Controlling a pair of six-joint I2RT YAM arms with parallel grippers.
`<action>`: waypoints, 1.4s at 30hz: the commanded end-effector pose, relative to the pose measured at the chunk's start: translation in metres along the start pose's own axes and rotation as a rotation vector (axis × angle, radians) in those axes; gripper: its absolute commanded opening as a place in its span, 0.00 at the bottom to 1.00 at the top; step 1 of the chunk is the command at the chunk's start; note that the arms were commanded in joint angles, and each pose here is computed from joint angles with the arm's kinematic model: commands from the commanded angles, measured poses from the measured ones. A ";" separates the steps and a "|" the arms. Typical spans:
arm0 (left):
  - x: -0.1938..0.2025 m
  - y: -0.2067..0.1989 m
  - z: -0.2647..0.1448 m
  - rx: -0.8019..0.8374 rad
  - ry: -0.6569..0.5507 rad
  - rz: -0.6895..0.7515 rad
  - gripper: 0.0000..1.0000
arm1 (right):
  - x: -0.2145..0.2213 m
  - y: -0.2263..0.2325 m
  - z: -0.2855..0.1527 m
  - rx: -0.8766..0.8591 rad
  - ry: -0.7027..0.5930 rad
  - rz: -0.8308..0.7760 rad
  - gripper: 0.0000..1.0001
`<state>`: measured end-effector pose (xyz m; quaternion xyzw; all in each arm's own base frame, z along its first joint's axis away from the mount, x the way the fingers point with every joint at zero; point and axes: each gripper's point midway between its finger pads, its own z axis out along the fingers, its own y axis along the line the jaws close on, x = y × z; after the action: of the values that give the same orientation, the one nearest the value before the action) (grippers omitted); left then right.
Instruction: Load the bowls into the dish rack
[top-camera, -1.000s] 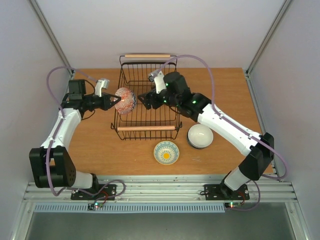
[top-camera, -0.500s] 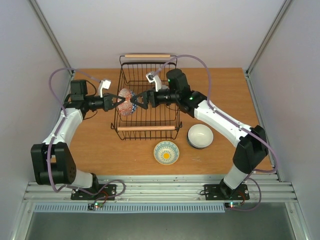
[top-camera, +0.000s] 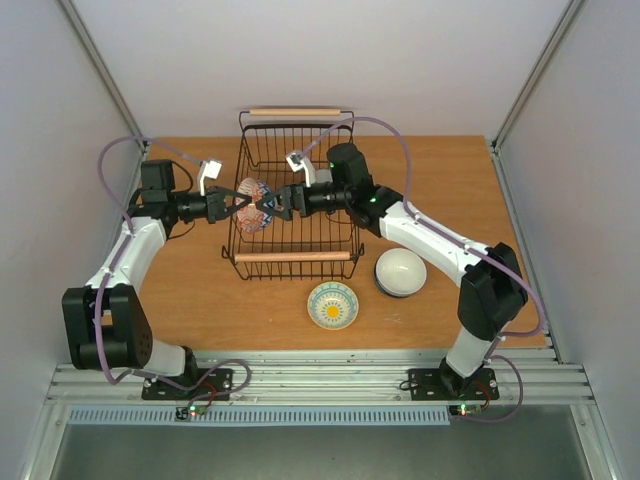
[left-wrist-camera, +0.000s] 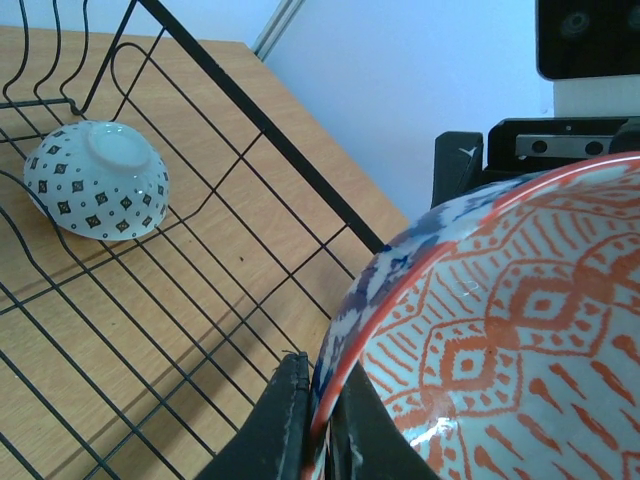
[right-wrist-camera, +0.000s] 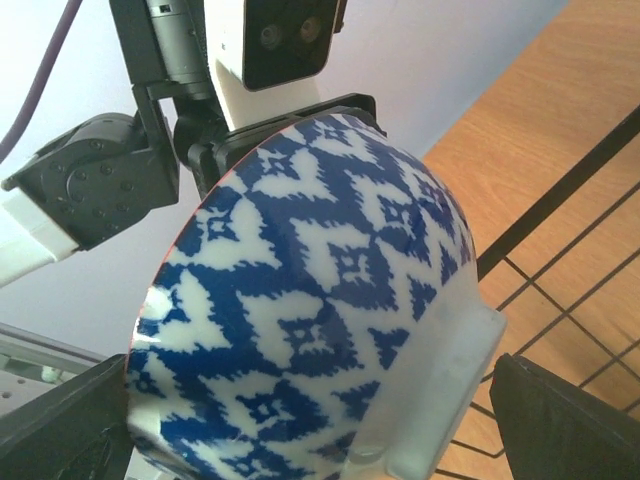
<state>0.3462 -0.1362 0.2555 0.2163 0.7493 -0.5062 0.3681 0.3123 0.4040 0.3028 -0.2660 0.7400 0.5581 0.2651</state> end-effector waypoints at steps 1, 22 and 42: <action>-0.007 -0.007 -0.001 0.045 -0.020 0.040 0.00 | 0.002 0.011 0.012 -0.080 0.020 -0.004 0.93; -0.011 0.019 -0.007 -0.163 -0.030 0.043 0.61 | -0.012 -0.002 0.004 0.141 0.045 -0.167 0.01; -0.029 0.064 -0.048 -0.625 -0.145 0.093 0.75 | -0.054 -0.192 0.025 0.958 0.247 -0.596 0.01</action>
<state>0.3854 -0.0699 0.2439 0.0923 0.8380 -0.2609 0.4702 0.4628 0.3952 0.2078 -0.3517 0.8465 0.1187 0.3816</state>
